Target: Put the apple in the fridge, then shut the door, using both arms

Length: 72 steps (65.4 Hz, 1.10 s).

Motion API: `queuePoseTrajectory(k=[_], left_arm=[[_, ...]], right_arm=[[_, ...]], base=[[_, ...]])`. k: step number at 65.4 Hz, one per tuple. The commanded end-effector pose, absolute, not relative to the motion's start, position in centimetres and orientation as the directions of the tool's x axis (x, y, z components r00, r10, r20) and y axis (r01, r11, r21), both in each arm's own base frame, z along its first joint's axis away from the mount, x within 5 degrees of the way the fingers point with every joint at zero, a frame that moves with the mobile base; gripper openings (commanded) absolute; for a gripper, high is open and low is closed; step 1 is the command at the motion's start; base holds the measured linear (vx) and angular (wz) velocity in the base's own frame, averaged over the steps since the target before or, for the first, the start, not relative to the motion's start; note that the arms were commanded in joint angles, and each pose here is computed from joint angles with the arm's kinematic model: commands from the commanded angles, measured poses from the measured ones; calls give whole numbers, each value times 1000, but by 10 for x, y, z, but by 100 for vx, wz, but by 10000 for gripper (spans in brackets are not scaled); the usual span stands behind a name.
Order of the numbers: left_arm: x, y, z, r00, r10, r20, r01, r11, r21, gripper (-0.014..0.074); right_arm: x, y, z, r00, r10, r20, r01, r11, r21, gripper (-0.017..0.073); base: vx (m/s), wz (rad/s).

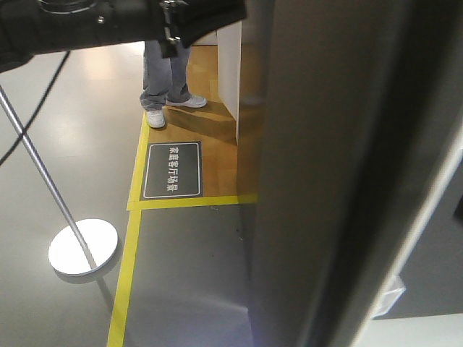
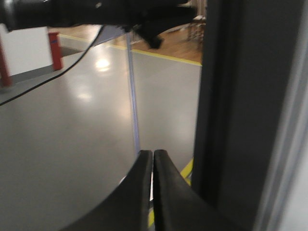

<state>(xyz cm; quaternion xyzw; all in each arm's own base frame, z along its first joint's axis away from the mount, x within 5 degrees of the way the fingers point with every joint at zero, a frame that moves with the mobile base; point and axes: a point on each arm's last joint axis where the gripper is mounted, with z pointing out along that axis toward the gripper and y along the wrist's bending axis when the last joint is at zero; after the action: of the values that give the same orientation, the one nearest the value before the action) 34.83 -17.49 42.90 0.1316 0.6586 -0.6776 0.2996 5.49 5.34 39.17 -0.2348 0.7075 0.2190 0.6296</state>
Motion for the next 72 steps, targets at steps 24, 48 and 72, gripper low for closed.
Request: queuePoseTrajectory(k=[24, 48, 72], left_arm=[[333, -142, 459, -697, -220, -683, 703, -19, -711, 244], [333, -142, 459, -696, -224, -682, 702, -14, -712, 244], [338, -141, 459, -687, -264, -677, 697, 23, -717, 244]], right_arm=[[115, 29, 413, 80, -18, -997, -282, 959, -40, 206], [208, 6, 392, 117, -20, -993, 71, 997, -12, 578], [272, 5, 395, 95, -49, -994, 153, 988, -34, 578]], base=[[0, 0], [0, 0], [0, 0]])
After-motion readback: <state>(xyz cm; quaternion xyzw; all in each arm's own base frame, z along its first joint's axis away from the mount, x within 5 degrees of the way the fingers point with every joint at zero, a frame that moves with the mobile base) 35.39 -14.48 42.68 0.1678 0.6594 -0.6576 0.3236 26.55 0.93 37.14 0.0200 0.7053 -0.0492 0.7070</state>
